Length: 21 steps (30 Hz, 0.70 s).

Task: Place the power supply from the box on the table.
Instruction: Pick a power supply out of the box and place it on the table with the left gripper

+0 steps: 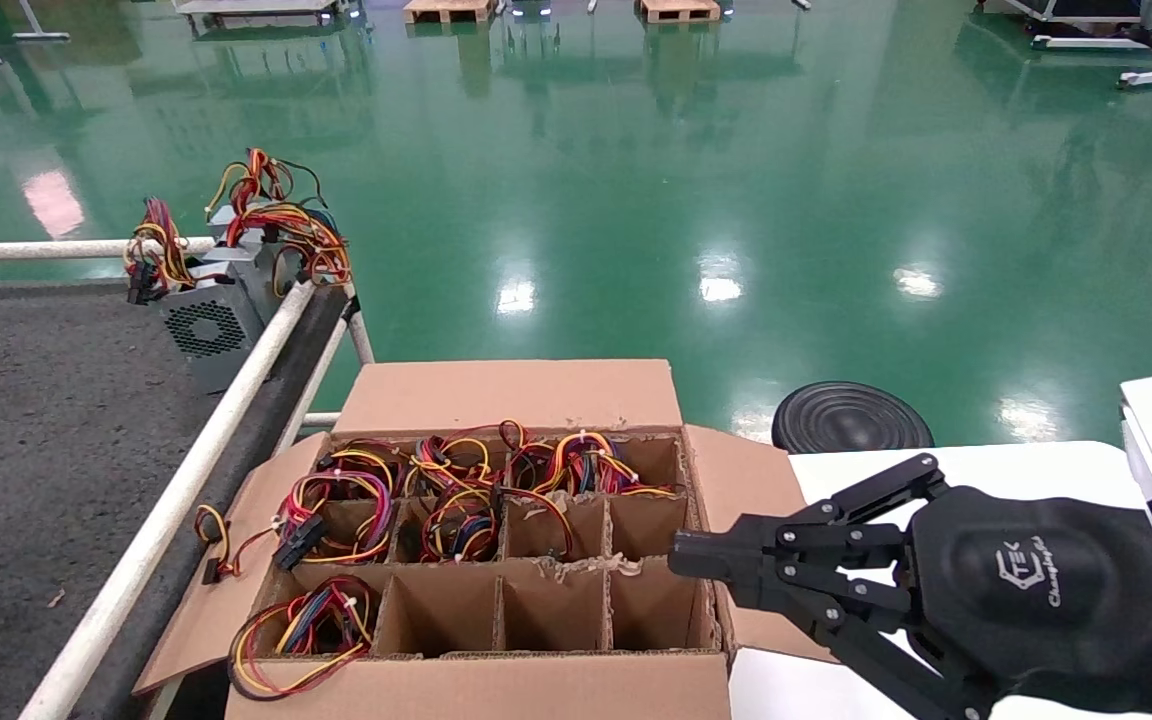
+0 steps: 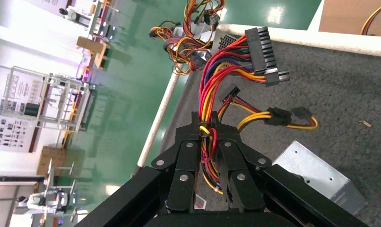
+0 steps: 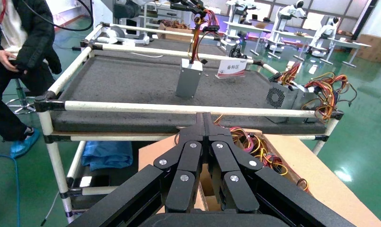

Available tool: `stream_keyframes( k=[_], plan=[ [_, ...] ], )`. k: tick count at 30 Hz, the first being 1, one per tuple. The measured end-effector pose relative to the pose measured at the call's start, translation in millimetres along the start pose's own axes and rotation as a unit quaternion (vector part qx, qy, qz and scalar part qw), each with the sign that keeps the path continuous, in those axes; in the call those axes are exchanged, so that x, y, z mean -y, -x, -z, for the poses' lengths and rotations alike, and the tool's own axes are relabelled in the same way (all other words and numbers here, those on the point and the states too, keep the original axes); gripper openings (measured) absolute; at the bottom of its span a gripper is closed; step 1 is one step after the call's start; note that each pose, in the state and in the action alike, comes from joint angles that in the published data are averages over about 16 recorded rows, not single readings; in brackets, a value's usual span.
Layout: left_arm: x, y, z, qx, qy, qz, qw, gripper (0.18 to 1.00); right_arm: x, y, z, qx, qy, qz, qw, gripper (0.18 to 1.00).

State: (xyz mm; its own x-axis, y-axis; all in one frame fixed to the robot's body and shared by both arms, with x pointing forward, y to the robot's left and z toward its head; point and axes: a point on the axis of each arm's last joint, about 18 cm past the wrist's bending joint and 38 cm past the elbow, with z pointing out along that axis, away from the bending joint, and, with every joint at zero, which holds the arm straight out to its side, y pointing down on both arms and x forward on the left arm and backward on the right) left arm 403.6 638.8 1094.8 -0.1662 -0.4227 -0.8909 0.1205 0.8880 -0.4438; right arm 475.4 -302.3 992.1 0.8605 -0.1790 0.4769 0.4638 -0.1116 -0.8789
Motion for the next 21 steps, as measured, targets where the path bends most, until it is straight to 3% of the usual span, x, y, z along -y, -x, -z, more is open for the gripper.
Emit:
stream_keyframes(
  k=[21],
  plan=[
    [-27,-26,36,0.008,0.024,0.039,0.9989,0.211,0,0,0,0.000,0.000,0.000,1.000,0.194]
  ],
)
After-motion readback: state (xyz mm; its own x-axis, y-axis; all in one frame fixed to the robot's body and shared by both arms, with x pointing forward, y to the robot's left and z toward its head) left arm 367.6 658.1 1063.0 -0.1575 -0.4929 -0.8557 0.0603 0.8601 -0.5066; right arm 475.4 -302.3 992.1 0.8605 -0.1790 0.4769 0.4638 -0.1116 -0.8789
